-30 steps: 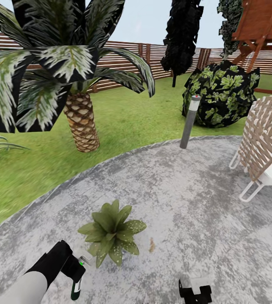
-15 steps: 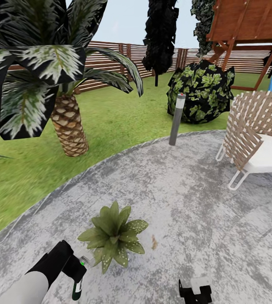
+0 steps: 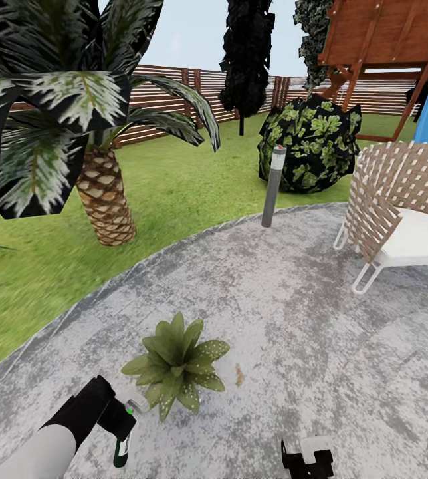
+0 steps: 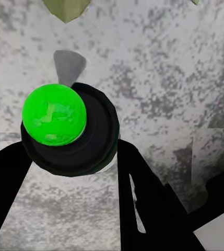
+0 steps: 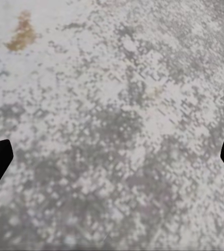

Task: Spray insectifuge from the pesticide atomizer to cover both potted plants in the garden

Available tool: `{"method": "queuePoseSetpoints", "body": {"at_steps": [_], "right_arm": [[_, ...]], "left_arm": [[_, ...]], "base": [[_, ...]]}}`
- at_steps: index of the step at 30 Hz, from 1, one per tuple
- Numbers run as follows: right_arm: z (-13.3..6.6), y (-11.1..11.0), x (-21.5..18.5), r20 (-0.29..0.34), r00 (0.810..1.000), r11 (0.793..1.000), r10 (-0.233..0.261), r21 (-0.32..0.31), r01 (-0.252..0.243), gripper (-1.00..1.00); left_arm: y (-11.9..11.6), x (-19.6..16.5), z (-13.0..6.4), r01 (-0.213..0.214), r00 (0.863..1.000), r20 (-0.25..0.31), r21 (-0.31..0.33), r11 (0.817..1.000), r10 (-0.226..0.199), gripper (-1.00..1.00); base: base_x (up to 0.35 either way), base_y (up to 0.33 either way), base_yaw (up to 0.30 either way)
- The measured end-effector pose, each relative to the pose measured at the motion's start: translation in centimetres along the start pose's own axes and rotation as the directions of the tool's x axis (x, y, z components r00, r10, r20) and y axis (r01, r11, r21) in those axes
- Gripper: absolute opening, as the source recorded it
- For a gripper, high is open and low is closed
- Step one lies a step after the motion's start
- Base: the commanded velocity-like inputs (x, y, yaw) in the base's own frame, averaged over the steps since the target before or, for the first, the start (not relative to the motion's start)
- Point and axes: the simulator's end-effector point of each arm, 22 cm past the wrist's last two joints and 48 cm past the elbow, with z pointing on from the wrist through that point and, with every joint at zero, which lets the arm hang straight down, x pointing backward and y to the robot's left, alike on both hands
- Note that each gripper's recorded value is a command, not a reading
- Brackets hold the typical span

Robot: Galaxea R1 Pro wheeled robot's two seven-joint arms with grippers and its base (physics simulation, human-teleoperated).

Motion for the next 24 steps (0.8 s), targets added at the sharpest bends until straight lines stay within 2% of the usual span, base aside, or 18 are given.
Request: {"method": "queuePoseSetpoints", "body": {"at_steps": [5, 8, 12, 17, 21, 24], "right_arm": [[0.0, -0.1, 0.0, 0.000, 1.000, 1.000, -0.002, 0.000, 0.002, 1.00], [0.0, -0.1, 0.0, 0.000, 1.000, 1.000, -0.002, 0.000, 0.002, 1.00], [0.0, -0.1, 0.0, 0.000, 1.000, 1.000, -0.001, 0.000, 0.001, 1.00], [0.0, 0.0, -0.1, 0.001, 1.000, 1.000, 0.001, 0.001, -0.001, 1.00], [0.0, -0.1, -0.2, 0.003, 1.000, 1.000, 0.001, 0.002, -0.001, 1.00], [0.0, -0.1, -0.3, 0.004, 1.000, 1.000, 0.000, 0.001, 0.000, 1.00]], "left_arm": [[-0.1, 0.2, -0.4, 0.055, 0.998, -0.044, 0.001, 0.998, -0.055, -1.00], [-0.4, 0.1, -0.6, 0.007, 0.997, -0.070, -0.003, 1.000, -0.008, -1.00], [-2.4, -0.6, -0.9, -0.011, 0.998, -0.068, 0.076, 0.997, 0.016, -1.00], [-2.4, -0.6, -1.1, -0.014, 0.998, -0.068, 0.078, 0.997, 0.019, -1.00], [-1.5, -0.4, -1.4, -0.008, 0.998, -0.066, 0.064, 0.998, 0.012, -1.00], [-0.7, -2.1, -2.5, -0.018, 1.000, -0.023, 0.036, 0.999, 0.019, -1.00]], "base": [[-0.002, 0.000, 0.000], [0.000, 0.000, 0.000], [0.000, 0.000, 0.000], [0.000, 0.000, -0.166], [0.000, 0.000, -0.230], [0.000, 0.000, -0.232]]}}
